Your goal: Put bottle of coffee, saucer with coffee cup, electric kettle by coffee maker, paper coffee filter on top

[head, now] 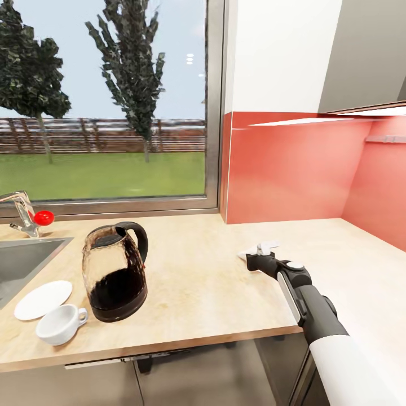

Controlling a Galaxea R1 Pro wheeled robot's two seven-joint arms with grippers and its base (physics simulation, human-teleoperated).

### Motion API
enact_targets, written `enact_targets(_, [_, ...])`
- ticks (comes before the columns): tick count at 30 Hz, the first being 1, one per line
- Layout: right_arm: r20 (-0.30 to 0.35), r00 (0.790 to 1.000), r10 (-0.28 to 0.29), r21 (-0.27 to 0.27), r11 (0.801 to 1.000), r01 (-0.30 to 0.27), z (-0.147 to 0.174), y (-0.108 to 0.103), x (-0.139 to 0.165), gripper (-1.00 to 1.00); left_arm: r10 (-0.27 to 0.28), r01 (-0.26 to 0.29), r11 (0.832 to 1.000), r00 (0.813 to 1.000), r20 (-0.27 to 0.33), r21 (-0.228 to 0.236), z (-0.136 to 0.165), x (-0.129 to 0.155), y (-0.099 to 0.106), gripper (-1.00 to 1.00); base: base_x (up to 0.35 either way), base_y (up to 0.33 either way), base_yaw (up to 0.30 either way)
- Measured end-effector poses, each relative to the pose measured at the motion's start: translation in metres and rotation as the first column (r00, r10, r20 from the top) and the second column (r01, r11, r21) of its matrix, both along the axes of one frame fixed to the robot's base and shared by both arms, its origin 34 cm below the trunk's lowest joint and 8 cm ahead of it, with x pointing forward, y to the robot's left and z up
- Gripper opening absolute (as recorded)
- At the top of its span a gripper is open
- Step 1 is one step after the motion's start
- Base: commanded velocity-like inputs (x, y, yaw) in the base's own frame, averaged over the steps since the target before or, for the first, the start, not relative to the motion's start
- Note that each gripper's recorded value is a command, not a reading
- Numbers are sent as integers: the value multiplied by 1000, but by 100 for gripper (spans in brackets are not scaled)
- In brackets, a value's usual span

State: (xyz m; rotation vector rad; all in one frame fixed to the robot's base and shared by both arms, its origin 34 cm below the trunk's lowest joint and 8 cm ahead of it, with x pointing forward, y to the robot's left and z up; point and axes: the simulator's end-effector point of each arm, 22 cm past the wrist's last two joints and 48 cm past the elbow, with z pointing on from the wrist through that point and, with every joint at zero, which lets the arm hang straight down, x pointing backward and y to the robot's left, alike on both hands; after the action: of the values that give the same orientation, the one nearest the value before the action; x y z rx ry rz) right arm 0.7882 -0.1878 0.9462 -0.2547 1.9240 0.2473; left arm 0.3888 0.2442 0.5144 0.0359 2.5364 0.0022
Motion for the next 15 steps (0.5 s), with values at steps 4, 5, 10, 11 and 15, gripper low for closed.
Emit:
enact_targets(4, [0,1000,-1,-1,1000,1,0,0,0,-100,1,-1,1000,1000,0,-1,0,0,0,100,0,0,0])
enact_targets(5, [0,1000,-1,0,1000,1,0,0,0,-100,1,-1,1000,1000,0,-1,0,0,0,100,0,0,0])
enact_targets(10, [0,1000,-1,0,1000,1,8,0,0,-100,1,-1,1000,1000,0,0,8,0,0,100,0,0,0])
enact_targets(11, [0,1000,-1,0,1000,1,10,0,0,-100,1,-1,1000,1000,0,-1,10,0,0,100,0,0,0])
enact_targets(15, [1,1000,-1,1,1000,1,17,0,1,-100,1,-1,1000,1000,0,-1,17,0,0,100,0,0,0])
